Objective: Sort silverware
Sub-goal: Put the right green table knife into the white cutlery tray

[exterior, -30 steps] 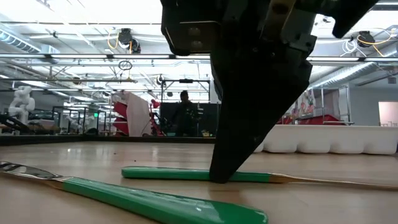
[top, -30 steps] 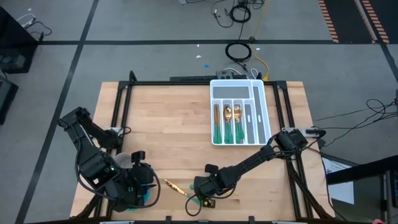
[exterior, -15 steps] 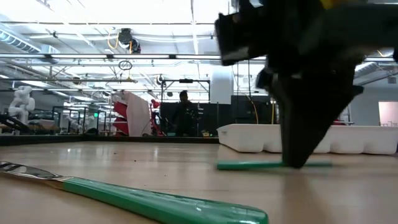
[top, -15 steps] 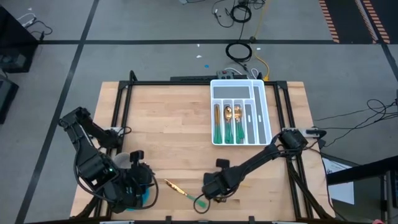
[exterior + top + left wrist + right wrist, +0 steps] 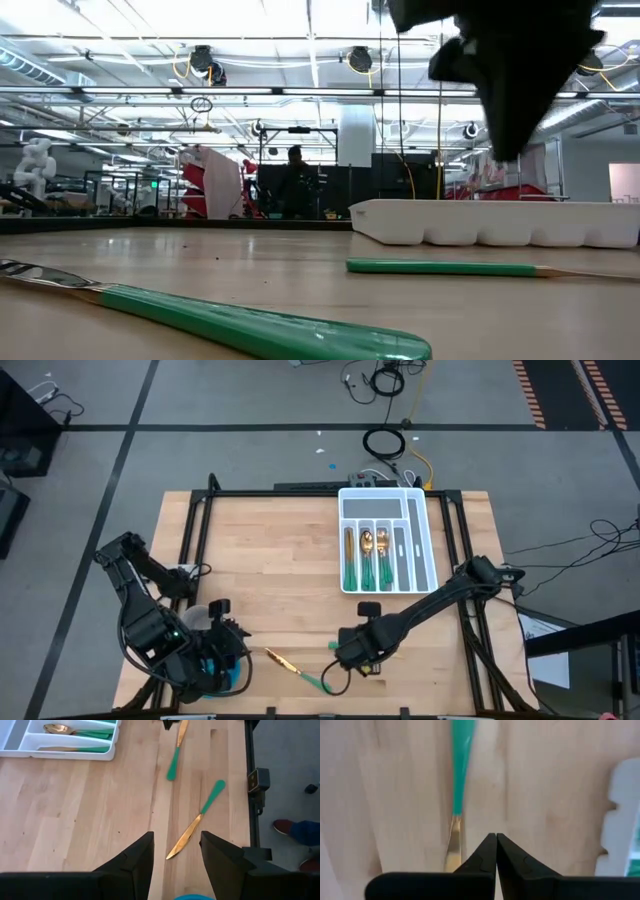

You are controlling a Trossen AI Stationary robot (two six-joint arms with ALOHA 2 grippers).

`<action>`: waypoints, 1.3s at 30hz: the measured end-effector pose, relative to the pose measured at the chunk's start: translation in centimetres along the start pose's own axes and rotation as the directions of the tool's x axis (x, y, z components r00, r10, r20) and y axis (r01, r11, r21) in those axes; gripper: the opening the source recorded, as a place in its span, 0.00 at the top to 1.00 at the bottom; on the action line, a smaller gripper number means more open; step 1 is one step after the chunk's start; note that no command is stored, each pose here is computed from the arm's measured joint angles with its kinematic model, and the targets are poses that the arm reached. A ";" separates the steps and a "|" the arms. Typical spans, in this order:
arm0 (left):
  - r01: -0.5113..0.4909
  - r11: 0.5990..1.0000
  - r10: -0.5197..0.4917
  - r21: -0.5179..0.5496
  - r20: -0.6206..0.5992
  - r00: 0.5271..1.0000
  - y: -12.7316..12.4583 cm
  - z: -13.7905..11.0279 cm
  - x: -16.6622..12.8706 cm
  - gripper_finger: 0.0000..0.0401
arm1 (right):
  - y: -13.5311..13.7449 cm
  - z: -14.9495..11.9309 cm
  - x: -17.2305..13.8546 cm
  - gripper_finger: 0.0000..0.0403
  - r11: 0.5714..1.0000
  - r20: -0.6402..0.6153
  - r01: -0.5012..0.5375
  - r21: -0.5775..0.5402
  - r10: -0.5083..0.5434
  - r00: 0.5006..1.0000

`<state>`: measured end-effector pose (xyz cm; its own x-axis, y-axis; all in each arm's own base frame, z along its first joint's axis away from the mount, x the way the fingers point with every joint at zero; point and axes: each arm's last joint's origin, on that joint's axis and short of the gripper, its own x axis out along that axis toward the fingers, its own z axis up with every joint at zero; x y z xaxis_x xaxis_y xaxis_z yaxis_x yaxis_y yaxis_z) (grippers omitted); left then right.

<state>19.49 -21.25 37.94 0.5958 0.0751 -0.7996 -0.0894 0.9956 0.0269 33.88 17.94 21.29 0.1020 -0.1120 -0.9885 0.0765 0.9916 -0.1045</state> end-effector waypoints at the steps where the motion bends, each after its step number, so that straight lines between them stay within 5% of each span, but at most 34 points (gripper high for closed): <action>1: -0.001 1.000 0.001 -0.001 0.001 1.000 0.0 0.0 0.0 0.58 | 0.1 -0.1 0.2 0.99 0.999 -0.022 -0.019 -0.041 0.018 1.000; 6: -0.003 1.000 0.004 -0.005 0.005 1.000 0.0 0.0 0.0 0.58 | 0.7 0.7 1.0 0.82 0.973 -0.051 -0.182 -0.145 0.177 0.983; 12: -0.014 1.000 0.014 -0.004 0.017 1.000 0.0 0.0 0.0 0.58 | 0.5 2.3 3.4 0.52 0.974 -0.024 -0.188 -0.130 0.186 0.982; 16: -0.017 1.000 0.017 -0.003 0.017 1.000 0.1 0.0 0.0 0.58 | 0.3 2.7 5.3 0.46 0.979 -0.065 -0.173 -0.112 0.166 0.984; 29: -0.022 1.000 0.022 0.001 0.013 1.000 0.1 0.0 0.0 0.58 | 0.6 3.5 9.7 0.55 0.985 -0.119 -0.162 -0.050 0.156 0.981; 39: -0.039 0.999 0.039 0.015 -0.002 0.999 0.3 -0.2 0.0 0.58 | 1.1 3.7 10.8 0.94 0.984 -0.113 -0.179 -0.027 0.175 0.978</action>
<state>19.34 -20.98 37.84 0.5902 0.1135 -0.7993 -0.1002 0.9927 0.0670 38.72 17.63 10.94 0.0011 0.0711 -0.9975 0.0303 0.9970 0.0711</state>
